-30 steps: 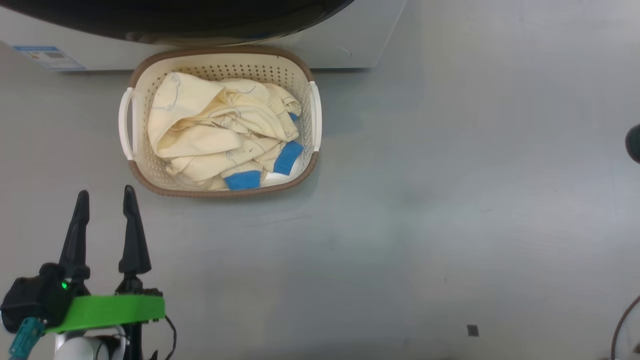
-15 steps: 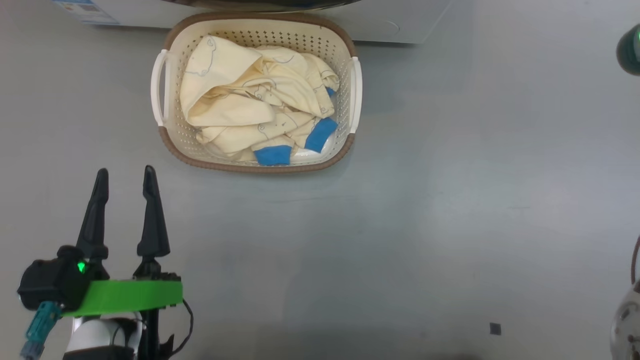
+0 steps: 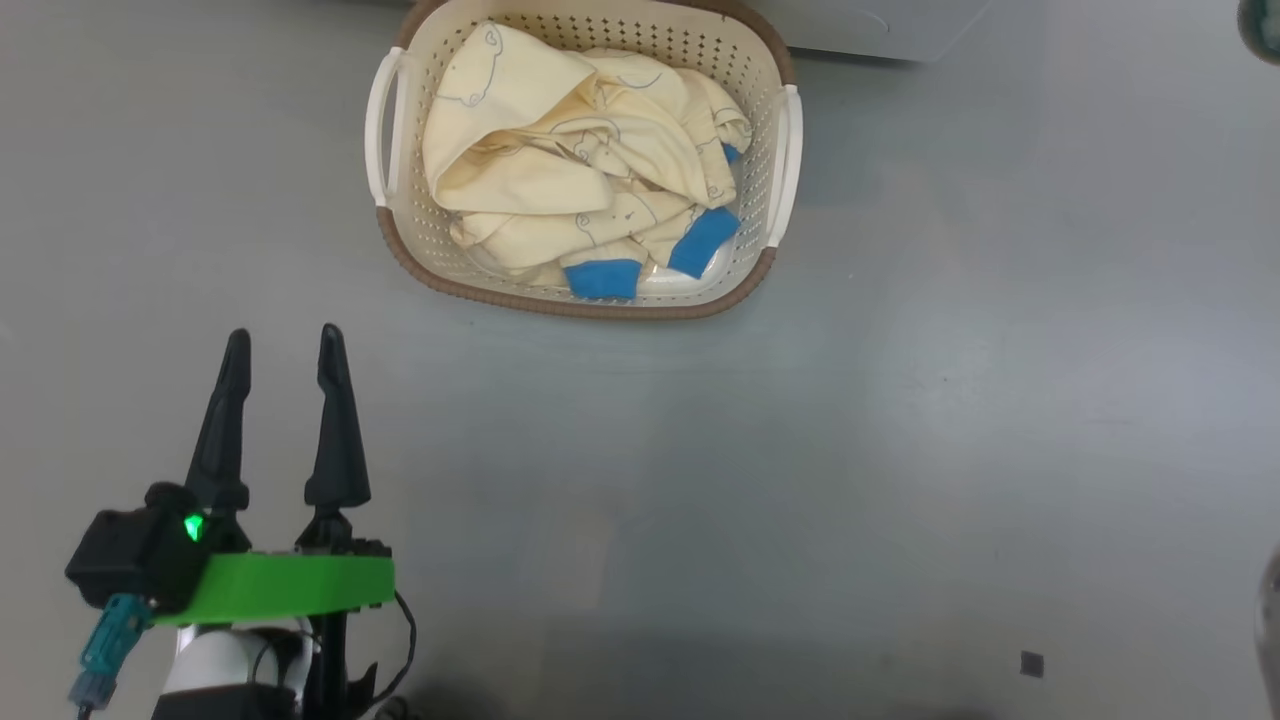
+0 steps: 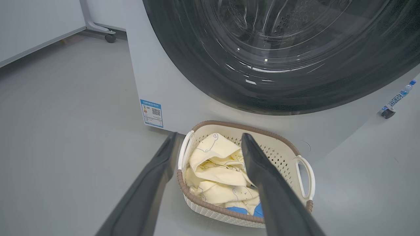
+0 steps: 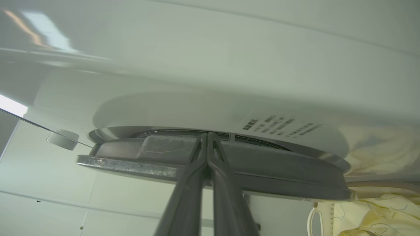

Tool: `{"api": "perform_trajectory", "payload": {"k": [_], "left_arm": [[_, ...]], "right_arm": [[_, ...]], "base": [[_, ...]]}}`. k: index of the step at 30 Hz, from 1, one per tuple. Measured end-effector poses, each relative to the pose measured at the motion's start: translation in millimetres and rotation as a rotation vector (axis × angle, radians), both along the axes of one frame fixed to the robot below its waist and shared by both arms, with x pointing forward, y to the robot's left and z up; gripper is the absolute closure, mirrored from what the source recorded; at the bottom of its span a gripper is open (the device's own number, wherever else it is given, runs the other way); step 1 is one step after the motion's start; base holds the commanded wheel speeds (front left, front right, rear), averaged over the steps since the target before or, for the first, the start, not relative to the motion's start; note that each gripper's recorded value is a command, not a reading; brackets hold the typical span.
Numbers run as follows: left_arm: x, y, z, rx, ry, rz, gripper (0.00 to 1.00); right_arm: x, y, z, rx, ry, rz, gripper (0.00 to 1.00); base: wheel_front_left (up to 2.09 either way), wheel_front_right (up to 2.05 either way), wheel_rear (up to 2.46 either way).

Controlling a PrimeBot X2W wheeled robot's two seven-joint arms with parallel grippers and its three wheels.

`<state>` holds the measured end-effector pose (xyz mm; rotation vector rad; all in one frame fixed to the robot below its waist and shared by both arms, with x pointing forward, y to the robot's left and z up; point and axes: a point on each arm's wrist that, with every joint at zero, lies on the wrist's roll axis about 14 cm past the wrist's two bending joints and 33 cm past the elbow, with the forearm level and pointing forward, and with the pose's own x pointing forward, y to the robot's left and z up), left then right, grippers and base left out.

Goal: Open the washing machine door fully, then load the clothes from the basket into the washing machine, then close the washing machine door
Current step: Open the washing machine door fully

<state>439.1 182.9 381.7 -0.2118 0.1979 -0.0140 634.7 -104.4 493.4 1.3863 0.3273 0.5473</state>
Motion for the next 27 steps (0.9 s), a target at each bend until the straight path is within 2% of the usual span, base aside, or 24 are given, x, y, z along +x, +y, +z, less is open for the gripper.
{"api": "perform_trajectory", "payload": {"k": [14, 27], "left_arm": [[-4, 11, -4, -0.001, 0.017, 0.038, 0.00], [-5, 15, -13, -0.015, 0.039, 0.057, 0.00]], "right_arm": [[15, 41, -1, -0.003, -0.030, 0.098, 1.00], [22, 45, -10, -0.028, -0.033, 0.120, 1.00]], "base": [[0.00, 0.00, 0.00], [0.00, 0.00, 0.00]]}}
